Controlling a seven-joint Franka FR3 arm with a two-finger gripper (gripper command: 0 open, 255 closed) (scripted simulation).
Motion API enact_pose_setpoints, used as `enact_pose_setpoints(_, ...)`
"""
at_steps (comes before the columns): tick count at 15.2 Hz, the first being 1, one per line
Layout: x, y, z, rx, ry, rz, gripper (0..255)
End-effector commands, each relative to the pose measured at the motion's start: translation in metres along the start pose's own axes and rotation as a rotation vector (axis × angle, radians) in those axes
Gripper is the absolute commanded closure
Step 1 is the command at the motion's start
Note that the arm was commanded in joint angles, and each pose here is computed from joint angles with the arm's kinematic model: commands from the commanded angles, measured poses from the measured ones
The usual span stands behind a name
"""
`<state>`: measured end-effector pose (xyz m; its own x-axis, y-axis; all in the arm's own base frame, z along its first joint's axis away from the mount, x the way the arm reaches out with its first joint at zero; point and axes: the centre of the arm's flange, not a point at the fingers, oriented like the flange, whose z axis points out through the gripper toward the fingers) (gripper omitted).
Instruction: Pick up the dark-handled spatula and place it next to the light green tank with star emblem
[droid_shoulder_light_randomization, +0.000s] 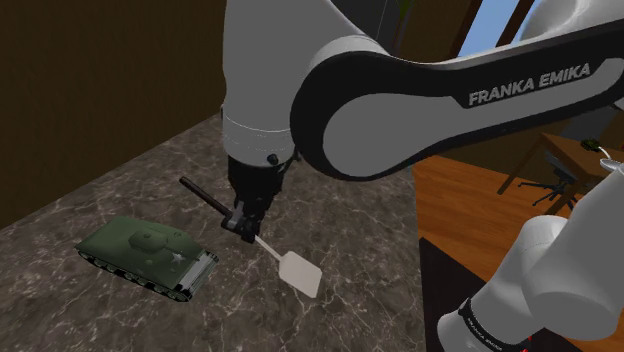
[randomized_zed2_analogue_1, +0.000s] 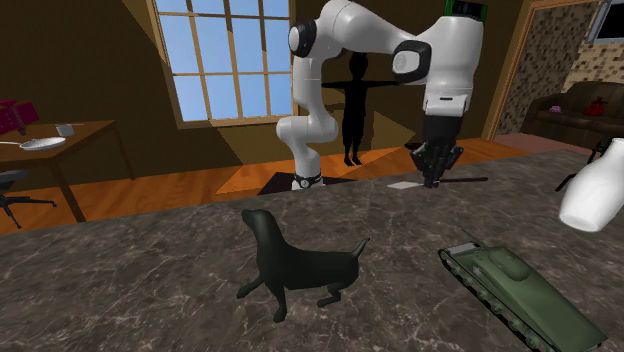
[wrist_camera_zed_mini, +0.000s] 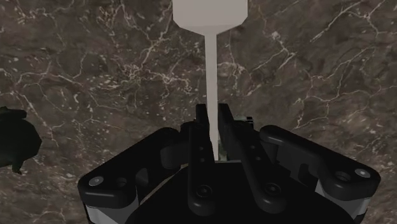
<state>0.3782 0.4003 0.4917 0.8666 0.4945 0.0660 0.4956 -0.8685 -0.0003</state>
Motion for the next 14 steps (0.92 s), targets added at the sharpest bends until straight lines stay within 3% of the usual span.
enact_pose_setpoints(1, -0.001, -0.001, 0.011, 0.000, 0.000, 0.000, 255)
enact_pose_setpoints(14, -0.006, -0.001, 0.080, 0.000, 0.000, 0.000, 255)
